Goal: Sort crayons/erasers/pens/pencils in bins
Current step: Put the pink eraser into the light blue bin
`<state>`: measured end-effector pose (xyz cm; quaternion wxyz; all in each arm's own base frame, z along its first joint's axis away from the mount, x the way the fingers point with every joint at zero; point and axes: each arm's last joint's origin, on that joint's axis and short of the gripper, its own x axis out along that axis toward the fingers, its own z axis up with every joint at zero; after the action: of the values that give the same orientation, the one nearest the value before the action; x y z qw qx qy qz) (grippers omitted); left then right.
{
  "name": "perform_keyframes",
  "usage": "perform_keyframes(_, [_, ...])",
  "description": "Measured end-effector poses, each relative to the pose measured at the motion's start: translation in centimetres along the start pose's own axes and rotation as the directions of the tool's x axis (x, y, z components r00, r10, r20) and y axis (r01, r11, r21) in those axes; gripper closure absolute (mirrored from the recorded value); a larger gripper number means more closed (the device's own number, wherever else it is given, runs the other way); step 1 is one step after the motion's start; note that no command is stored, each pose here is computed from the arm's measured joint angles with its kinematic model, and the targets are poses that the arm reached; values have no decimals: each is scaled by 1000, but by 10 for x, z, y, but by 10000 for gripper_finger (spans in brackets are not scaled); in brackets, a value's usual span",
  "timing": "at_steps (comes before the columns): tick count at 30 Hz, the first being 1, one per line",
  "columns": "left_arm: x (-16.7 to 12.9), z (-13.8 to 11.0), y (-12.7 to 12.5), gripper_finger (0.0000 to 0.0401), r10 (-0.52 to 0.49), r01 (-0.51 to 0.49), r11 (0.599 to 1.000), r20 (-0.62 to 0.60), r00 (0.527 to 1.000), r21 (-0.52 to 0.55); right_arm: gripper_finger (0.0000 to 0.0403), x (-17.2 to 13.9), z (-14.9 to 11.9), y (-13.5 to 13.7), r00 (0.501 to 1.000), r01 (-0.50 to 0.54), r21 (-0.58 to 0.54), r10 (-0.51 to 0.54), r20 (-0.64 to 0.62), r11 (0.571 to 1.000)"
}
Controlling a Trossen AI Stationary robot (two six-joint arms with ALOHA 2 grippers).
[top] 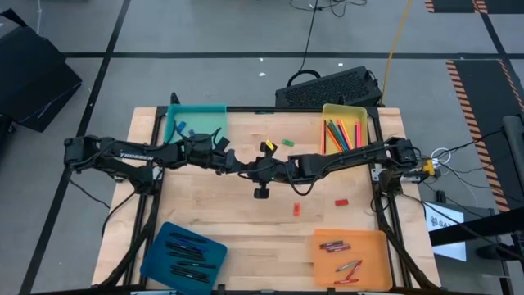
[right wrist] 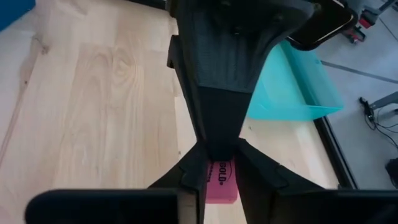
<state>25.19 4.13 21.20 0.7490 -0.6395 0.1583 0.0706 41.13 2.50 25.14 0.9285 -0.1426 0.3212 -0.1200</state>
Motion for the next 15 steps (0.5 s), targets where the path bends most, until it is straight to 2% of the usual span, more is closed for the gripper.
perform_keyframes(2, [0,0,0,384,0,-1,1000,11,1000,12,334,-1,0,1,1000,3,-2,-3,-1,1000])
perform_keyframes(5, [0,0,0,383,0,0,999,11,1000,35,308,-1,1,2,1000,3,25,-3,6,1000])
perform_keyframes(9, [-2,4,1,383,8,-11,997,38,999,73,259,-7,6,3,999,-11,81,9,35,997])
perform_keyframes(11, [-8,13,1,383,27,-36,995,100,995,94,231,-17,11,7,997,-41,83,36,62,996])
perform_keyframes(15, [-33,40,17,383,183,-213,972,248,951,100,178,-39,18,20,994,-69,60,63,94,996])
